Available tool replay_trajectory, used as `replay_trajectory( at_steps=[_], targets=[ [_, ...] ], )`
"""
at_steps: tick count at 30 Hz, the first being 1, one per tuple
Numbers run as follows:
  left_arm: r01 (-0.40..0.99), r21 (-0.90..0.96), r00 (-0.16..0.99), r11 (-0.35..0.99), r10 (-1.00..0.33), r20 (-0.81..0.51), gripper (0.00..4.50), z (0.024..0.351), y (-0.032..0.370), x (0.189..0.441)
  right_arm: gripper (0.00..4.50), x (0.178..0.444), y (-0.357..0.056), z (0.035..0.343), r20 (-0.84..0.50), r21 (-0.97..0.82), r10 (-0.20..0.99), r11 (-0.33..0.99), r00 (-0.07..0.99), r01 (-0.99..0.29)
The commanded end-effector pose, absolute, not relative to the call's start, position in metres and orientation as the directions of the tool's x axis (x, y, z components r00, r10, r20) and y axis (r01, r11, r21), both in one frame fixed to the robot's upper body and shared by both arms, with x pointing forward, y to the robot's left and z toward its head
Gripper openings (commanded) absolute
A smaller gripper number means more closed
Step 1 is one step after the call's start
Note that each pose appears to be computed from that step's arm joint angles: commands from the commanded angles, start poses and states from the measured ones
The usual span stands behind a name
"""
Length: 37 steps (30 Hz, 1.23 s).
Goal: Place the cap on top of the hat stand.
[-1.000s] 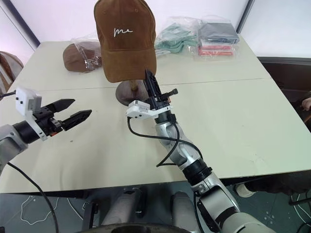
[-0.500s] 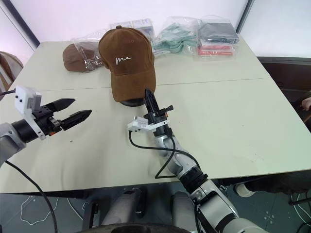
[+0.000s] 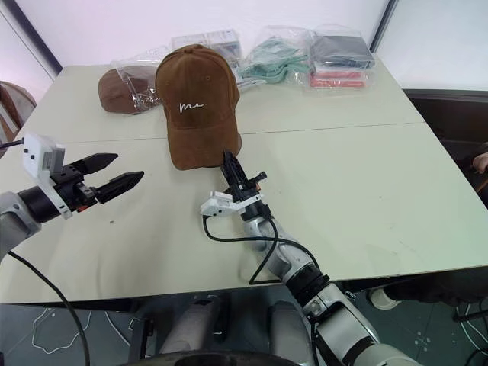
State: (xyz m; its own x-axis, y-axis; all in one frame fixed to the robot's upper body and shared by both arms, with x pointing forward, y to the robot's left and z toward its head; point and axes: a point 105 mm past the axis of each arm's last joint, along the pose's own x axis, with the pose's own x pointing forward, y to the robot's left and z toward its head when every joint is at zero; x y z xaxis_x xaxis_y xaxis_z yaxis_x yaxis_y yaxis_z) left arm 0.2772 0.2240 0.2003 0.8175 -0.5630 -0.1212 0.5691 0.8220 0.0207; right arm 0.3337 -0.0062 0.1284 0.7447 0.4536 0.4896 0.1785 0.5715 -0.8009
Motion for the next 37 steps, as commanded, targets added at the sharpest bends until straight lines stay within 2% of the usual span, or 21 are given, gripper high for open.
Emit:
replay_trajectory(
  at_steps=[1, 4, 5, 8, 12, 13, 19, 22, 26, 30, 34, 37],
  targets=[
    [0.564, 0.053, 0.825, 0.824, -0.559, -0.084, 4.50, 0.210, 0.224, 0.279, 2.62, 0.331, -0.001, 0.134, 0.482, -0.799, 0.485, 0.585, 0.729, 0.140],
    [0.564, 0.053, 0.825, 0.824, -0.559, -0.082, 4.50, 0.210, 0.223, 0.279, 4.18, 0.332, -0.002, 0.126, 0.423, -0.834, 0.519, 0.544, 0.742, 0.095],
    [0.564, 0.052, 0.825, 0.824, -0.559, -0.081, 4.50, 0.210, 0.223, 0.279, 4.46, 0.333, -0.002, 0.121, 0.385, -0.851, 0.533, 0.521, 0.754, 0.067],
    [0.563, 0.053, 0.826, 0.825, -0.558, -0.077, 4.50, 0.210, 0.223, 0.279, 4.46, 0.330, -0.009, 0.107, 0.224, -0.910, 0.622, 0.410, 0.750, -0.068],
    [0.562, 0.059, 0.827, 0.825, -0.558, -0.074, 4.50, 0.211, 0.224, 0.279, 4.46, 0.331, -0.031, 0.109, 0.088, -0.915, 0.654, 0.352, 0.752, -0.199],
    [0.562, 0.063, 0.827, 0.825, -0.558, -0.071, 4.50, 0.213, 0.224, 0.280, 4.46, 0.332, -0.038, 0.114, 0.070, -0.907, 0.659, 0.354, 0.749, -0.227],
    [0.602, 0.125, 0.798, 0.789, -0.597, -0.082, 4.50, 0.224, 0.222, 0.280, 4.46, 0.345, -0.092, 0.178, -0.001, -0.665, 0.611, 0.591, 0.792, -0.457],
    [0.638, 0.158, 0.770, 0.754, -0.631, -0.095, 4.50, 0.232, 0.221, 0.278, 4.46, 0.343, -0.108, 0.211, -0.034, -0.517, 0.645, 0.643, 0.764, -0.565],
    [0.680, 0.190, 0.732, 0.708, -0.672, -0.114, 4.50, 0.241, 0.220, 0.275, 4.46, 0.332, -0.120, 0.243, -0.053, -0.344, 0.736, 0.621, 0.675, -0.704],
    [0.714, 0.219, 0.698, 0.665, -0.701, -0.144, 4.50, 0.250, 0.224, 0.272, 4.46, 0.310, -0.136, 0.264, -0.138, -0.196, 0.834, 0.506, 0.534, -0.840],
    [0.734, 0.231, 0.677, 0.639, -0.716, -0.173, 4.50, 0.252, 0.227, 0.270, 4.46, 0.293, -0.144, 0.280, -0.146, -0.152, 0.870, 0.451, 0.471, -0.880],
    [0.737, 0.236, 0.673, 0.633, -0.720, -0.171, 4.50, 0.254, 0.227, 0.271, 4.46, 0.292, -0.147, 0.286, -0.138, -0.169, 0.865, 0.460, 0.483, -0.872]
  ],
)
